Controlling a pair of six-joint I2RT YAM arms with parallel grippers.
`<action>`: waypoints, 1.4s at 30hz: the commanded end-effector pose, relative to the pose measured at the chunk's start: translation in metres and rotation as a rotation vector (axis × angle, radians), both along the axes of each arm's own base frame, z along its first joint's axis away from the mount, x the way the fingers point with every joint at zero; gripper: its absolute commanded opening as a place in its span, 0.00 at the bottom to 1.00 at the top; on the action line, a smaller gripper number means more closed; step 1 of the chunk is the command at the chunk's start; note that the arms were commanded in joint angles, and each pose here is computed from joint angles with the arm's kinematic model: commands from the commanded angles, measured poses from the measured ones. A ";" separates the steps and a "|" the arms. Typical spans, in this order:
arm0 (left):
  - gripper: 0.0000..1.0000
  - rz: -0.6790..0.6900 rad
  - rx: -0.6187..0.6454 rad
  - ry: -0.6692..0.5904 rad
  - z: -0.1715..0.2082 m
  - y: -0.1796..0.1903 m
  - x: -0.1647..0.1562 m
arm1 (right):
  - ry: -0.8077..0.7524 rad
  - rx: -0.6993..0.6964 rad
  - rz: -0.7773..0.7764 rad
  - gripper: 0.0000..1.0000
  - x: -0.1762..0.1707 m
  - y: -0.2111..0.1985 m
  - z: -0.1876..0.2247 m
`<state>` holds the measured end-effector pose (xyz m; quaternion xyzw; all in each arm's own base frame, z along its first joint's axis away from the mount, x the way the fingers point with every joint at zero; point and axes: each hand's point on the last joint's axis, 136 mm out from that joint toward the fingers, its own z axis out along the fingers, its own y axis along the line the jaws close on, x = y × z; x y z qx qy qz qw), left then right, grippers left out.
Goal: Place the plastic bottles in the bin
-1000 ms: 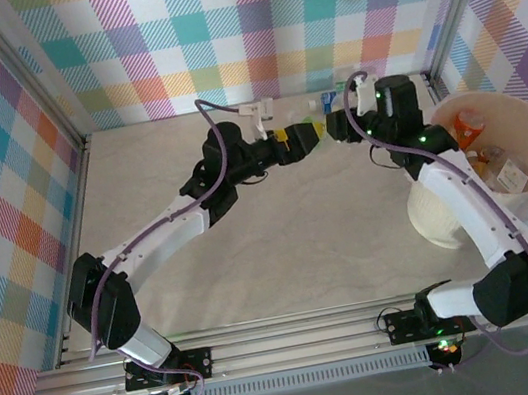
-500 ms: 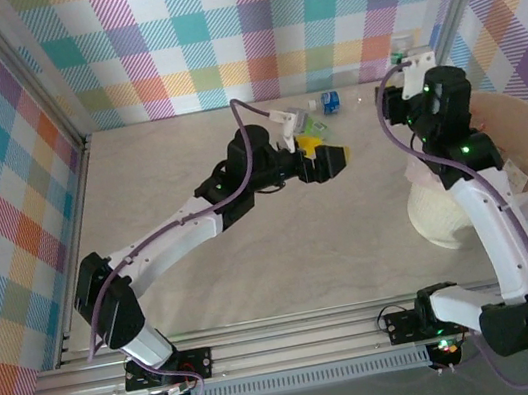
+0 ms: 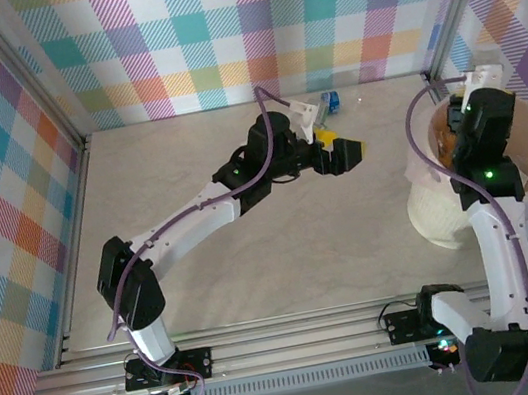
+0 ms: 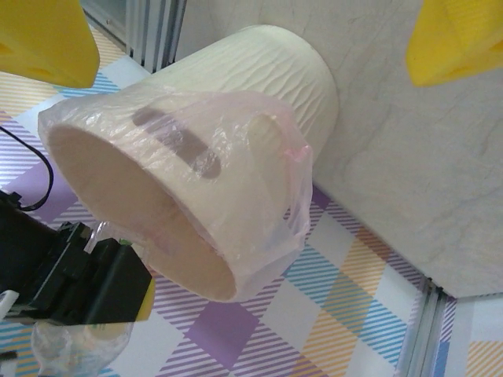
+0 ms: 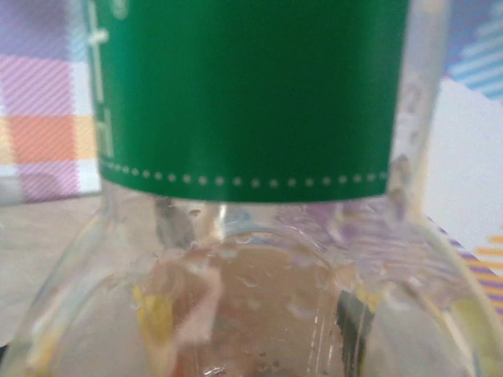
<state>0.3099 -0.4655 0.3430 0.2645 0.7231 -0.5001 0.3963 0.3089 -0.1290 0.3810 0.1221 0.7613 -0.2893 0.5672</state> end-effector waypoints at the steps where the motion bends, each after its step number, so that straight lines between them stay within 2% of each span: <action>1: 1.00 0.002 -0.007 0.012 0.008 -0.004 -0.003 | -0.061 0.005 -0.153 0.50 -0.026 -0.031 0.009; 7: 1.00 0.024 -0.004 0.038 0.007 -0.005 0.002 | -0.057 0.062 -0.293 0.53 -0.048 -0.063 -0.010; 10: 1.00 0.030 0.008 0.040 0.006 -0.005 0.003 | -0.063 0.105 -0.329 0.63 -0.053 -0.069 -0.017; 15: 1.00 0.051 0.009 0.046 0.005 -0.005 0.007 | -0.041 0.137 -0.325 0.89 -0.052 -0.069 -0.021; 18: 1.00 0.056 0.011 0.049 0.004 -0.005 0.009 | -0.038 0.155 -0.302 0.95 -0.051 -0.065 -0.020; 26: 1.00 0.079 0.034 0.053 -0.001 -0.005 0.014 | -0.017 0.249 -0.177 0.99 -0.033 -0.047 -0.028; 37: 1.00 0.121 0.078 0.064 -0.012 0.001 0.018 | 0.133 0.360 -0.216 1.00 -0.018 -0.052 -0.064; 42: 1.00 0.158 0.102 0.067 -0.017 0.006 0.023 | 0.142 0.393 -0.188 1.00 -0.013 -0.048 -0.067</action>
